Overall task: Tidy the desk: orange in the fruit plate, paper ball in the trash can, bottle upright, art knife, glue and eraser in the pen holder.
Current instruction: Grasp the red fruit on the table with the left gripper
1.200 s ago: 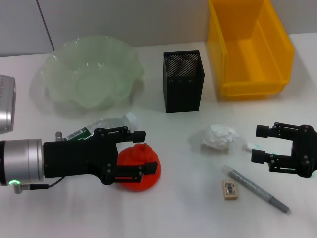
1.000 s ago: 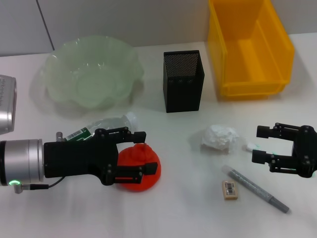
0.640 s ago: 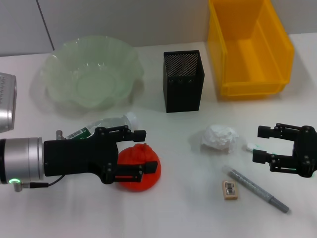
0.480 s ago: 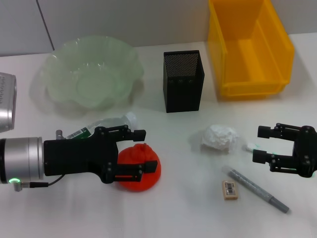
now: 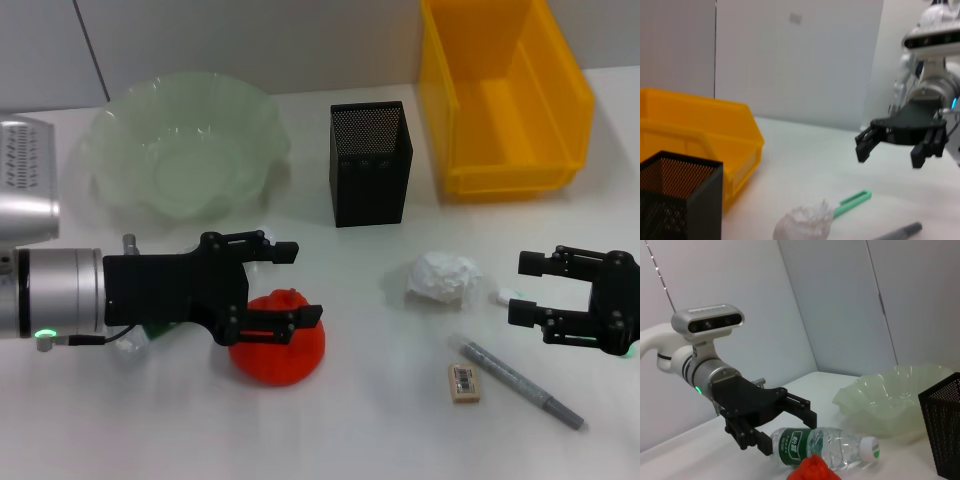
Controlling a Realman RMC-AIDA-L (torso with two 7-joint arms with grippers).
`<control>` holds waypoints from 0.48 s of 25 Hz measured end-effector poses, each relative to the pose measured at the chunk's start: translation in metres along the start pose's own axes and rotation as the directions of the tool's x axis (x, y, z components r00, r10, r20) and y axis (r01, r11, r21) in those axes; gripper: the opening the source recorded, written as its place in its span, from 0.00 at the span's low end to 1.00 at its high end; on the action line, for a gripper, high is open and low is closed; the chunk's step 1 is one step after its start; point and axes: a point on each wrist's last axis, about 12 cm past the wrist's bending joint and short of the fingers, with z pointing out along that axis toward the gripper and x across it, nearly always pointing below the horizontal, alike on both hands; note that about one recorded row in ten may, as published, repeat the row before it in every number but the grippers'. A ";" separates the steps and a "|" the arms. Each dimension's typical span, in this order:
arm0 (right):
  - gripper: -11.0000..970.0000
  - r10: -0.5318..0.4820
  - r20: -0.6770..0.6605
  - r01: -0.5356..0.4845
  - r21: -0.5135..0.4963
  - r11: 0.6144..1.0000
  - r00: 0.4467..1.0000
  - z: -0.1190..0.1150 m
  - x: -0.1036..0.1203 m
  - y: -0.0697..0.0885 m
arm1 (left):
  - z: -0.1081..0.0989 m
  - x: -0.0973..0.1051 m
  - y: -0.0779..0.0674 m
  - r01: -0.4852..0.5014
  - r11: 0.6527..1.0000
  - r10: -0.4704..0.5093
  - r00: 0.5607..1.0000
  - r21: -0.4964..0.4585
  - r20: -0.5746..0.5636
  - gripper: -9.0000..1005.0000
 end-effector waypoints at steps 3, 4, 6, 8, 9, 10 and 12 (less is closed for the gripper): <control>0.77 0.000 -0.001 0.000 0.003 1.000 1.000 0.000 0.000 0.000 | 0.003 0.000 0.002 -0.010 1.000 0.009 0.999 -0.002 -0.042 0.81; 0.77 0.000 -0.002 0.000 0.004 1.000 1.000 0.000 0.000 -0.001 | 0.004 0.000 0.003 -0.013 1.000 0.013 0.998 -0.003 -0.060 0.81; 0.77 0.000 -0.004 0.000 0.008 1.000 1.000 -0.001 0.000 -0.001 | 0.006 0.001 0.004 -0.021 1.000 0.021 0.997 -0.006 -0.080 0.81; 0.77 0.001 -0.005 -0.001 0.011 1.000 1.000 -0.001 0.001 -0.001 | 0.008 0.001 0.006 -0.030 0.999 0.029 0.994 -0.013 -0.108 0.81; 0.77 0.002 -0.005 -0.002 0.011 1.000 1.000 -0.001 0.001 -0.001 | 0.009 0.001 0.006 -0.032 0.999 0.030 0.993 -0.014 -0.116 0.81; 0.77 0.003 -0.005 -0.003 0.011 1.000 1.000 -0.001 0.001 -0.001 | 0.009 0.001 0.007 -0.033 0.999 0.031 0.992 -0.016 -0.125 0.81; 0.77 0.003 -0.005 -0.003 0.011 1.000 1.000 -0.001 0.001 -0.001 | 0.010 0.001 0.008 -0.039 0.999 0.035 0.988 -0.025 -0.148 0.81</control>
